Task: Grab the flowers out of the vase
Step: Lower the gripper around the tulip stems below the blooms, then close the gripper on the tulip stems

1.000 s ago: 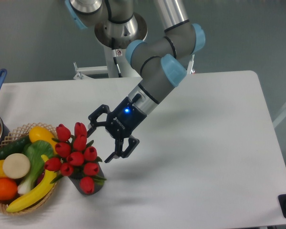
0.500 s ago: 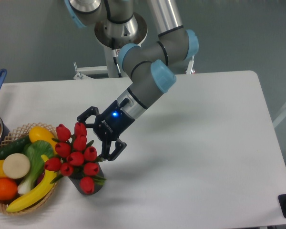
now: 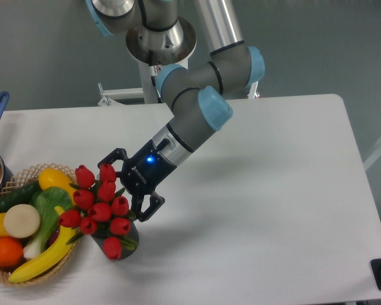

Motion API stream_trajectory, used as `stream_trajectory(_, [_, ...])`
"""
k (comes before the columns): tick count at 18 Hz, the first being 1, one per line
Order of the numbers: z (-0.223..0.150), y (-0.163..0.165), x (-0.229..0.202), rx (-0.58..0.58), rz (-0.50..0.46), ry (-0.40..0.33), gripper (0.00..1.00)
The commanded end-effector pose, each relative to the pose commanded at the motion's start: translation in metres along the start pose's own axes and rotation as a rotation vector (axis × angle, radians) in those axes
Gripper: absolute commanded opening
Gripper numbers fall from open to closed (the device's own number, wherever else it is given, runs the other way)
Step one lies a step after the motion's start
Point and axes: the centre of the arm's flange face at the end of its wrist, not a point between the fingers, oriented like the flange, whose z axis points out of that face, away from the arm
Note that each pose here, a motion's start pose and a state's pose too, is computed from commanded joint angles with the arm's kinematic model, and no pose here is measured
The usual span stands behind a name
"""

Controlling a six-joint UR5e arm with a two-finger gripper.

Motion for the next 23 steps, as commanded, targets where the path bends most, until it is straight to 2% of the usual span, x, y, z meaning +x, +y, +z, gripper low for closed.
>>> stream_trajectory(2, [0.000,0.001,-0.001,0.000,-0.002,-0.001,0.21])
stream_trajectory(4, [0.000,0.000,-0.002,0.000,-0.001,-0.001,0.00])
stream_trajectory(19, [-0.019,-0.004,-0.007,0.012,-0.020,-0.034,0.00])
stream_trajectory(23, [-0.025,-0.018,-0.010,0.023,-0.042,-0.045,0.00])
